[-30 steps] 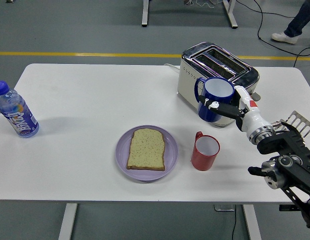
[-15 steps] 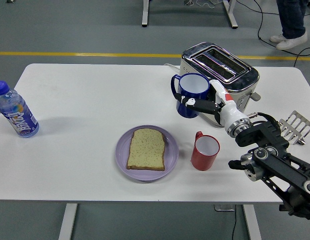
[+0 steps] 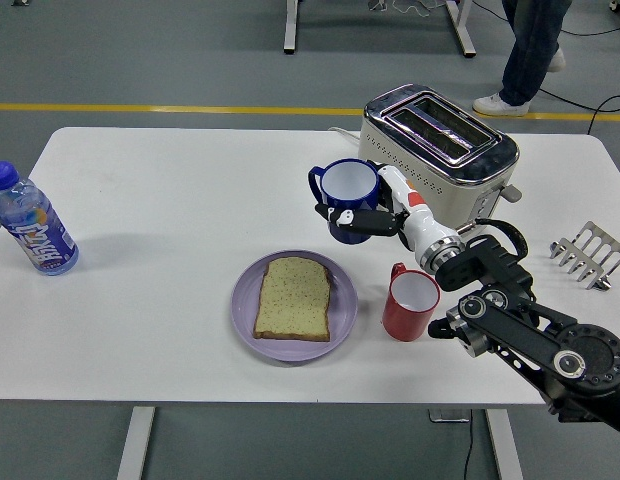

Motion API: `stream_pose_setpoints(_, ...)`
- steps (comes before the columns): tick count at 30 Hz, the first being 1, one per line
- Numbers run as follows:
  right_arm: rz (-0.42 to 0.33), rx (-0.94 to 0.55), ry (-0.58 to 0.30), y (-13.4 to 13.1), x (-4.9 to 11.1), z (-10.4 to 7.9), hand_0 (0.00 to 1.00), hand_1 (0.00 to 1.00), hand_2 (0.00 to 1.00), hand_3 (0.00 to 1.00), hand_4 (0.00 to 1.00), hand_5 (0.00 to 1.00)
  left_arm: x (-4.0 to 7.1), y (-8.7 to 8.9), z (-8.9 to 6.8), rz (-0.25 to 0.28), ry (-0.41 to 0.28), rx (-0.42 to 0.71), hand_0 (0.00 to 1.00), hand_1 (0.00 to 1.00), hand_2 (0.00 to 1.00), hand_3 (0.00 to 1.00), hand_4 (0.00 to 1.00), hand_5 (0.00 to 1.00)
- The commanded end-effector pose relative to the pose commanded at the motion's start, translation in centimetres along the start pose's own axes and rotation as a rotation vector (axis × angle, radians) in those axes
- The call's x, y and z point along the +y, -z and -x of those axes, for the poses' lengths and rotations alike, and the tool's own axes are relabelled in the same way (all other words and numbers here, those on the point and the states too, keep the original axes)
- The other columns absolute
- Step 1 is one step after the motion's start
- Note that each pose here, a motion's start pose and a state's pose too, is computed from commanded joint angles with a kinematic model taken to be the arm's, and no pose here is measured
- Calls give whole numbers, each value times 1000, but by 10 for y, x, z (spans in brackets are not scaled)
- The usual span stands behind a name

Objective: Pick up the cup,pour liquid into bread,place the cup on the desk

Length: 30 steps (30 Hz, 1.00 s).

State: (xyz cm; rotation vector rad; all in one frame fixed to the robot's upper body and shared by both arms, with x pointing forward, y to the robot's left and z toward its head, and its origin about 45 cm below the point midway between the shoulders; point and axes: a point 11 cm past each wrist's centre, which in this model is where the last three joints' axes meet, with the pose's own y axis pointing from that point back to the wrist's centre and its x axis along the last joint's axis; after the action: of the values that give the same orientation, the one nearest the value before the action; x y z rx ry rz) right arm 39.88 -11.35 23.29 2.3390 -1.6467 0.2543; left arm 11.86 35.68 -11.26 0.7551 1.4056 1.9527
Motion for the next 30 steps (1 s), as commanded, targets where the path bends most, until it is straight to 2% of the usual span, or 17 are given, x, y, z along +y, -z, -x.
stream_pose_setpoints(6, 9, 29, 7, 1, -8, 8, 381, 415, 540, 562, 746, 2, 0, 0, 0, 0, 0, 0, 690, 756, 773, 611, 396, 998)
stream_pose_setpoints(30, -210, 420, -12, 17, -11, 8, 377, 411, 539, 563, 738, 2, 0, -3, 1, 4, -4, -3, 690, 756, 773, 611, 396, 998)
